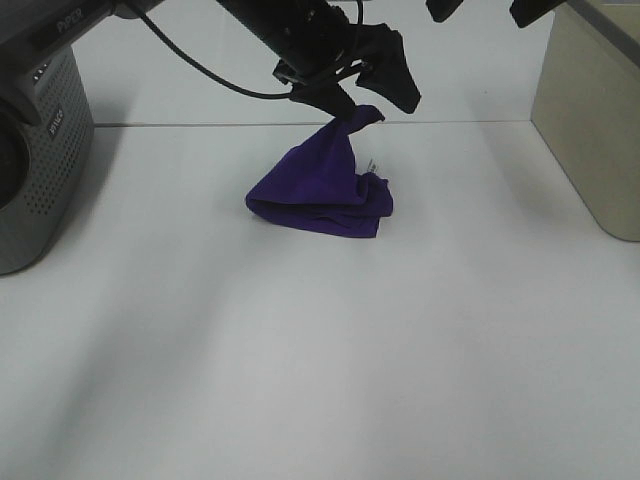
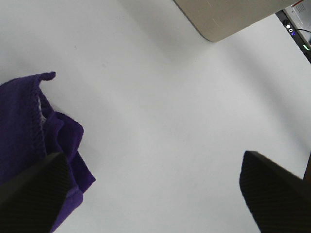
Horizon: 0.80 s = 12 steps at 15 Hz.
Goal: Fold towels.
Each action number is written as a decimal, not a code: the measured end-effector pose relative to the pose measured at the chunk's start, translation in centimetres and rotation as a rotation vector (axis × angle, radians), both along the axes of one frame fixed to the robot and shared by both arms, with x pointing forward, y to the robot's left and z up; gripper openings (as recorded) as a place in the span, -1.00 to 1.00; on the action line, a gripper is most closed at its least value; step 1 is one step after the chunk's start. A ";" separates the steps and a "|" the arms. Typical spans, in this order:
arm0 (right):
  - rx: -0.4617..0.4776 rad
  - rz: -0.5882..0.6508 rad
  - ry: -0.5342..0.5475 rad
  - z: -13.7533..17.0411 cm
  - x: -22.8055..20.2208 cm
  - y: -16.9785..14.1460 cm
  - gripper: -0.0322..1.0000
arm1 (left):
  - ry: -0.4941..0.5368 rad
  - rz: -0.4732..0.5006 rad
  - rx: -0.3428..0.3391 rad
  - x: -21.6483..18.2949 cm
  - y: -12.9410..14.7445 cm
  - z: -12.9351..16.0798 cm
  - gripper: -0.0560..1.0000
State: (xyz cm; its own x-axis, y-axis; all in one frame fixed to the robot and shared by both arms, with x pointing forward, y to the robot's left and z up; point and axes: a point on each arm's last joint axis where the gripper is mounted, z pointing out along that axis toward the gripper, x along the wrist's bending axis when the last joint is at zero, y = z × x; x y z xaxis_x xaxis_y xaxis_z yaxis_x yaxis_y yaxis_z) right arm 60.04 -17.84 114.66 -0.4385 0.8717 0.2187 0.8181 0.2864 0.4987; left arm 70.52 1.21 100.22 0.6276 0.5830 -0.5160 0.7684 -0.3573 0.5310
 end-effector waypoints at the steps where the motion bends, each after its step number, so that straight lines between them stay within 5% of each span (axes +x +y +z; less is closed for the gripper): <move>1: 0.000 0.000 0.000 0.0 0.0 0.0 0.80 | 0.019 -0.001 -0.005 0.1 -0.2 -1.0 0.77; 6: 0.011 0.000 -0.038 1.5 -1.0 -0.2 0.80 | 0.061 0.092 -0.186 1.8 -1.9 -5.8 0.77; 9: 0.013 -0.001 -0.093 3.5 -2.4 -0.7 0.80 | 0.010 0.090 -0.219 2.3 -1.6 -4.5 0.77; 10: 0.006 -0.004 -0.110 4.0 -2.8 -0.9 0.80 | -0.013 0.076 -0.200 2.4 -1.0 -3.6 0.77; 12: 0.004 -0.007 -0.139 5.0 -4.1 -1.3 0.80 | -0.064 0.088 -0.056 2.8 1.7 -1.2 0.77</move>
